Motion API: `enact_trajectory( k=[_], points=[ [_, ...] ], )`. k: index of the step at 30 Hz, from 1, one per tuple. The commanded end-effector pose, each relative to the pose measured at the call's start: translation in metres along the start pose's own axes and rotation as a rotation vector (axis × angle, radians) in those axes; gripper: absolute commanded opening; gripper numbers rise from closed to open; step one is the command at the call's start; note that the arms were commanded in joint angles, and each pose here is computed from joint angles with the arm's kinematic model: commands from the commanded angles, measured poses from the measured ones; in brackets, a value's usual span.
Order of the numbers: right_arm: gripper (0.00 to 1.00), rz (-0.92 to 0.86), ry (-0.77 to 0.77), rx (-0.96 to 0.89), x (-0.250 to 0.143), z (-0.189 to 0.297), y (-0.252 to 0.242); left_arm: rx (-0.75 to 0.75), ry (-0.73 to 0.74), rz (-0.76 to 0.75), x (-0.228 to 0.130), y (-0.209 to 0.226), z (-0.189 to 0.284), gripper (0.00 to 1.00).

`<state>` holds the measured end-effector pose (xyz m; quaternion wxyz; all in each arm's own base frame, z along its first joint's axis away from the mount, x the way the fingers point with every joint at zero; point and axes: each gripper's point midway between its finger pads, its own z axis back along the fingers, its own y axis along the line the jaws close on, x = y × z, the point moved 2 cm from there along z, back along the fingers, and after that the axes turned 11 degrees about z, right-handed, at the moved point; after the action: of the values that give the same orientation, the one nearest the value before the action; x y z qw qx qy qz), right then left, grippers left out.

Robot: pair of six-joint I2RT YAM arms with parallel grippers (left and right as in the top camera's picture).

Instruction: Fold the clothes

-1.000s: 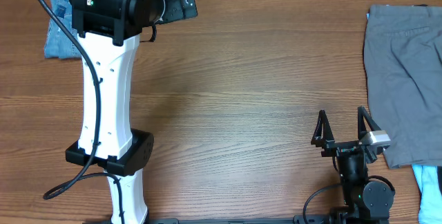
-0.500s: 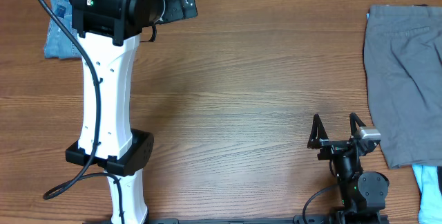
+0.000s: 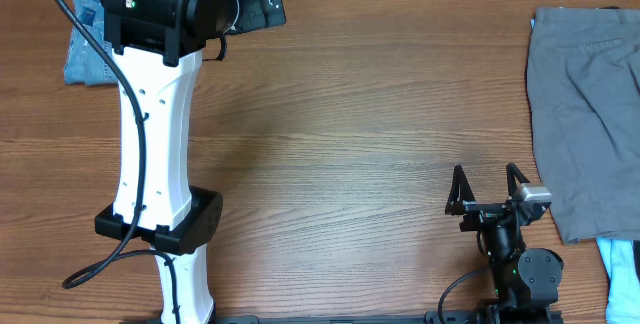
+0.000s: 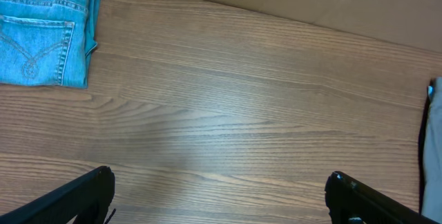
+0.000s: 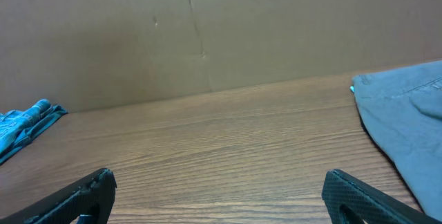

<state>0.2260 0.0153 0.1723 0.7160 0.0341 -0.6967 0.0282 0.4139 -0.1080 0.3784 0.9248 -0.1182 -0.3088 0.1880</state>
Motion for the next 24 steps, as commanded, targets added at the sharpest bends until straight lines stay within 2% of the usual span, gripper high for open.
enact_trajectory(
  k=[1, 14, 24],
  points=[
    [1.00, 0.007, 0.001, -0.018, -0.003, 0.000, -0.003, -0.001, -0.022, 0.004, 0.002, 0.001, 0.007, 1.00],
    [1.00, 0.007, 0.000, -0.017, -0.003, 0.000, -0.003, 0.014, -0.020, 0.003, 0.001, 0.004, 0.009, 1.00],
    [1.00, 0.007, 0.001, -0.017, -0.003, 0.000, -0.003, 0.093, -0.023, -0.050, -0.029, 0.039, 0.010, 1.00]
  ],
)
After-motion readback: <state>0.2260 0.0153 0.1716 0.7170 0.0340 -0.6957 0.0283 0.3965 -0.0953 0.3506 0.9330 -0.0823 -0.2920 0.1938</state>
